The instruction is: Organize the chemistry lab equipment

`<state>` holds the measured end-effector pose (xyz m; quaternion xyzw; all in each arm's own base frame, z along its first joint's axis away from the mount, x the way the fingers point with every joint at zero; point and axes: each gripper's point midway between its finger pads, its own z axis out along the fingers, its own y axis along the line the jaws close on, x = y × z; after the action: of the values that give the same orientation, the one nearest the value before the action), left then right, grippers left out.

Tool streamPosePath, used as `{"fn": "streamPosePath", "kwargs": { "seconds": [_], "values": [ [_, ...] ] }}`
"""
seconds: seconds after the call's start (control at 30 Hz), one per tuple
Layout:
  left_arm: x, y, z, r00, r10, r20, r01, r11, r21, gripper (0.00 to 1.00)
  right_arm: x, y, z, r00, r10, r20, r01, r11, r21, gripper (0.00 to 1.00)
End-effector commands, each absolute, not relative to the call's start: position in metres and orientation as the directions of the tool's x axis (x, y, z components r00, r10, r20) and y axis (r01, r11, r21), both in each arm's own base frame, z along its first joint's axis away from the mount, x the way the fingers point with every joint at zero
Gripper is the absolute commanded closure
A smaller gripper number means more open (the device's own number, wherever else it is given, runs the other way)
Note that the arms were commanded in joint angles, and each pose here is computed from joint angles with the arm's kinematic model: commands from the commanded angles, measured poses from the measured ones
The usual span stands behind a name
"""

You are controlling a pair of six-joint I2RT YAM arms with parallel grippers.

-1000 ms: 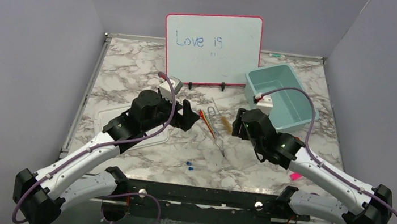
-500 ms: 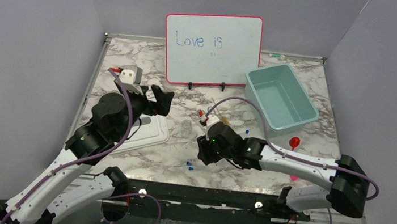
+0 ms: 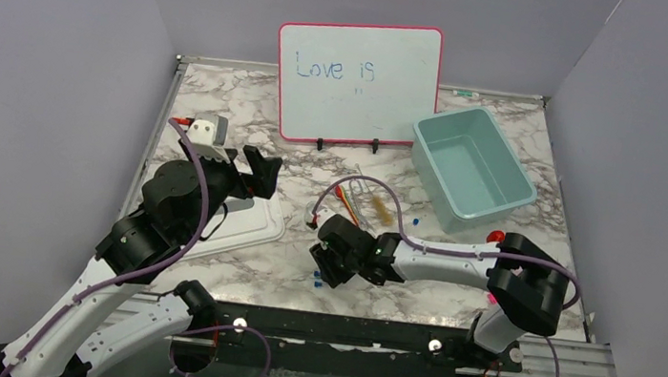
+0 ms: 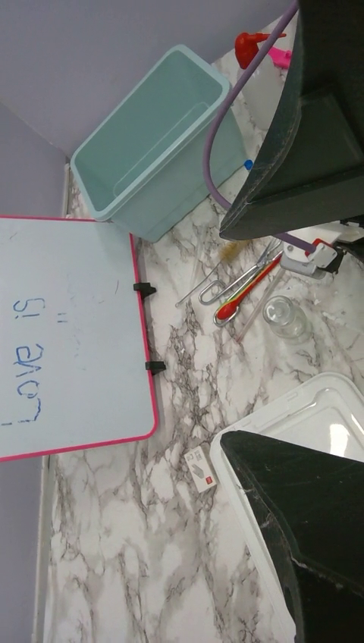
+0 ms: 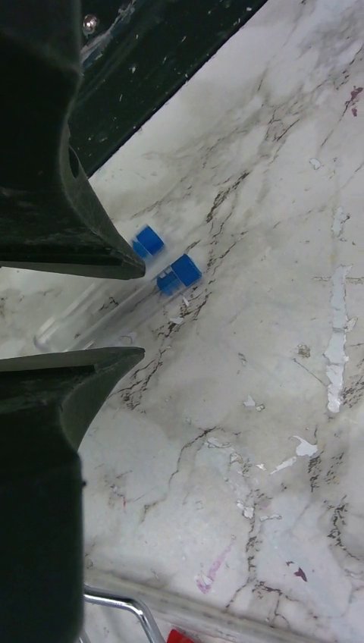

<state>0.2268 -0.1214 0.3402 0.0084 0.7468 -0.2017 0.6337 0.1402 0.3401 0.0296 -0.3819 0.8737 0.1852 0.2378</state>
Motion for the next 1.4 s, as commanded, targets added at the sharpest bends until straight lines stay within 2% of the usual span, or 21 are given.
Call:
{"fn": "streamPosePath", "kwargs": {
  "seconds": [0.0, 0.3, 0.47, 0.67, 0.97, 1.1, 1.37],
  "values": [
    [0.227, -0.119, 0.335, -0.205, -0.24, -0.949, 0.247, 0.925, -0.287, 0.01, 0.148, 0.347, 0.023, -0.547, -0.614, -0.569, -0.783, 0.616, 0.087, 0.58],
    [0.231, -0.122, 0.33, -0.222, -0.23, -0.948, 0.244, 0.928, -0.282, 0.01, 0.157, 0.339, 0.007, -0.505, -0.677, -0.535, -0.797, 0.604, -0.013, 0.62],
    [0.232, -0.126, 0.324, -0.244, -0.233, -0.942, 0.244, 0.925, -0.292, 0.01, 0.164, 0.336, 0.007, -0.506, -0.664, -0.551, -0.777, 0.628, -0.043, 0.76],
    [0.234, -0.133, 0.31, -0.286, -0.239, -0.928, 0.241, 0.919, -0.311, 0.01, 0.173, 0.335, 0.023, -0.531, -0.569, -0.629, -0.714, 0.699, -0.03, 0.85],
    [0.234, -0.155, 0.275, -0.384, -0.276, -0.881, 0.257, 0.884, -0.389, 0.01, 0.195, 0.326, 0.097, -0.525, -0.232, -0.819, -0.539, 0.835, 0.109, 0.85],
    [0.228, -0.181, 0.257, -0.452, -0.28, -0.847, 0.336, 0.826, -0.452, 0.02, 0.207, 0.318, 0.146, -0.488, -0.032, -0.872, -0.442, 0.871, 0.215, 0.85],
    [0.207, -0.233, 0.253, -0.529, -0.292, -0.797, 0.529, 0.62, -0.579, 0.01, 0.222, 0.302, 0.238, -0.406, 0.335, -0.85, -0.302, 0.829, 0.471, 0.84]
  ]
}}
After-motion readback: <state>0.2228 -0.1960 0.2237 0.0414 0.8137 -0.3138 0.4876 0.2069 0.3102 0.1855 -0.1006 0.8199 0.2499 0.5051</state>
